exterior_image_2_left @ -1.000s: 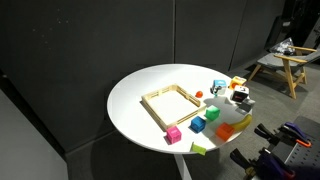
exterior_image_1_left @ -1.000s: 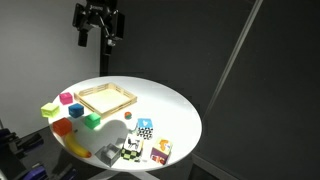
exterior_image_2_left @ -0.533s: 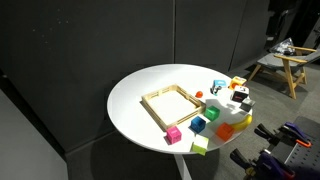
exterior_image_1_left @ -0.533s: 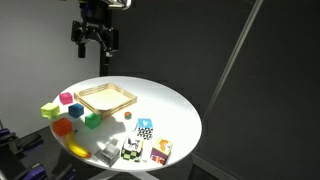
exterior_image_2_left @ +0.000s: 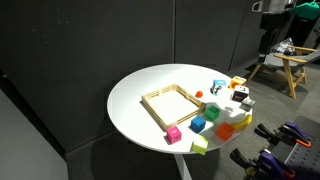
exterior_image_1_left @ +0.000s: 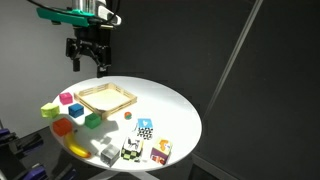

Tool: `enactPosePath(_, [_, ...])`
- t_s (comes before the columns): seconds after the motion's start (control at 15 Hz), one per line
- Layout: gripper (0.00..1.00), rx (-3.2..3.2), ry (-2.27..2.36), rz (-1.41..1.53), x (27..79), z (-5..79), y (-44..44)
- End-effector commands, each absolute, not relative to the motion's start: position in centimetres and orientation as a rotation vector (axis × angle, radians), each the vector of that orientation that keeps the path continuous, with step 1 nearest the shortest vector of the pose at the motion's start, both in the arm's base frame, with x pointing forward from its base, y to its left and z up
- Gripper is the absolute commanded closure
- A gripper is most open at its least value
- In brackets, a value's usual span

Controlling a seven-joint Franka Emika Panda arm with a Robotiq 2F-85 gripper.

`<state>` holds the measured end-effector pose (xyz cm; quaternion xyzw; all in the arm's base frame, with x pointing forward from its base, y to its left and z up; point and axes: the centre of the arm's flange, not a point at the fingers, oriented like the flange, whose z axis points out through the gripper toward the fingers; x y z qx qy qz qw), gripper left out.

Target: Put the orange onto the green block

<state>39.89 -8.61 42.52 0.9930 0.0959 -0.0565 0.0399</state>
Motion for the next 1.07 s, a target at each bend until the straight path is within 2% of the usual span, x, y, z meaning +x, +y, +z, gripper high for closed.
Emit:
enactPosePath(0.0, [0.0,3.06,0.334,-0.129,39.9,41.0,-7.0])
enactPosePath(0.73, [0.0,3.006,0.457,-0.13,42.4,33.7,-2.6])
enactPosePath(1.0, [0.0,3.021,0.477,-0.156,42.2,33.5,-2.7])
